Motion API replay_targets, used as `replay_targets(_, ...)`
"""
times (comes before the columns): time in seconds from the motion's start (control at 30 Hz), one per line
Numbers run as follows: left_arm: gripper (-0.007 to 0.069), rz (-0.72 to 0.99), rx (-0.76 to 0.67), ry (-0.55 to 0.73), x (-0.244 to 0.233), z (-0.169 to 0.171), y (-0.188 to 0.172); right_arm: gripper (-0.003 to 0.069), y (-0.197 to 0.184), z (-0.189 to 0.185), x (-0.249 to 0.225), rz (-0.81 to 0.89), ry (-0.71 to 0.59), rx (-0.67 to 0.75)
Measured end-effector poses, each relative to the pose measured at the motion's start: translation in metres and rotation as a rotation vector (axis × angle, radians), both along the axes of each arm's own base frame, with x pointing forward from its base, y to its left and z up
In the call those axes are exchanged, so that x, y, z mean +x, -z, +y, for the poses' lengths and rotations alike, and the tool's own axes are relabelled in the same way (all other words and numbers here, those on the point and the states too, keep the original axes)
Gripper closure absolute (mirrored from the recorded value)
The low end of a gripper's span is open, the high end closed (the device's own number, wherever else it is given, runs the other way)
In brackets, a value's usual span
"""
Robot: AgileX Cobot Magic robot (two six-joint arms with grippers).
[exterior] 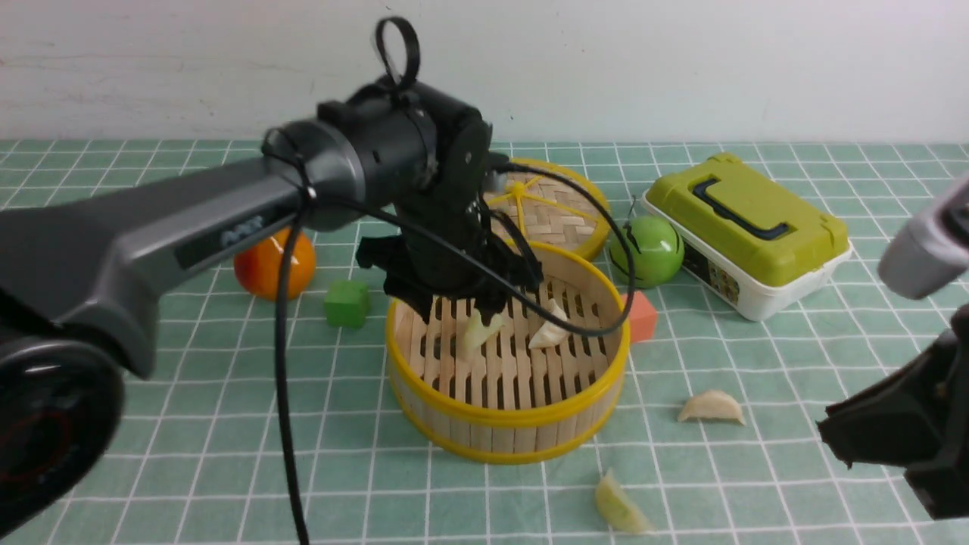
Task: Put the dumplings into the steamer on the table with the blue tablecloth.
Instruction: 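Place the dumpling into the bamboo steamer basket with the left gripper, then reach for and grasp a dumpling lying on the table beside the steamer, then place the dumpling in the bamboo steamer basket with the right gripper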
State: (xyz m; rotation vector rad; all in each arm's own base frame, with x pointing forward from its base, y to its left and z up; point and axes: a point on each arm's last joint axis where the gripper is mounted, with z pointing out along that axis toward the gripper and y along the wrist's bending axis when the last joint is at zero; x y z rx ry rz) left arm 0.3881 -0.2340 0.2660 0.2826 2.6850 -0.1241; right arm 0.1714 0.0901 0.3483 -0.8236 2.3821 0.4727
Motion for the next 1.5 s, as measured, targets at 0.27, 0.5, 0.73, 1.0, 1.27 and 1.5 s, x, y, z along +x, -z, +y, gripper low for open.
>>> replay_targets(0.27,0.0431,-0.155,-0.067,0.036,-0.084,0.054,-0.117,0.0574,0.031,0.04,0.031,0.096,-0.071,-0.139)
replay_targets(0.5,0.0639,-0.125,-0.076,0.043,-0.167,0.104,-0.103,0.042,0.08,0.067,0.063,0.179,-0.009,-0.226)
replay_targets(0.73,0.0639,-0.122,-0.149,0.048,-0.226,0.135,-0.071,0.0104,0.127,0.084,0.094,0.196,0.02,-0.243)
replay_targets(1.0,0.0639,-0.065,-0.162,0.043,-0.24,0.14,-0.052,0.0158,0.177,0.108,0.106,0.236,0.002,-0.267)
replay_targets(1.27,0.0639,-0.04,-0.155,0.041,-0.242,0.141,-0.051,0.0459,0.183,0.123,0.106,0.252,-0.006,-0.328)
replay_targets(1.5,0.0639,-0.006,-0.123,0.058,-0.252,0.147,-0.052,0.045,0.103,0.13,0.119,0.17,0.005,-0.29)
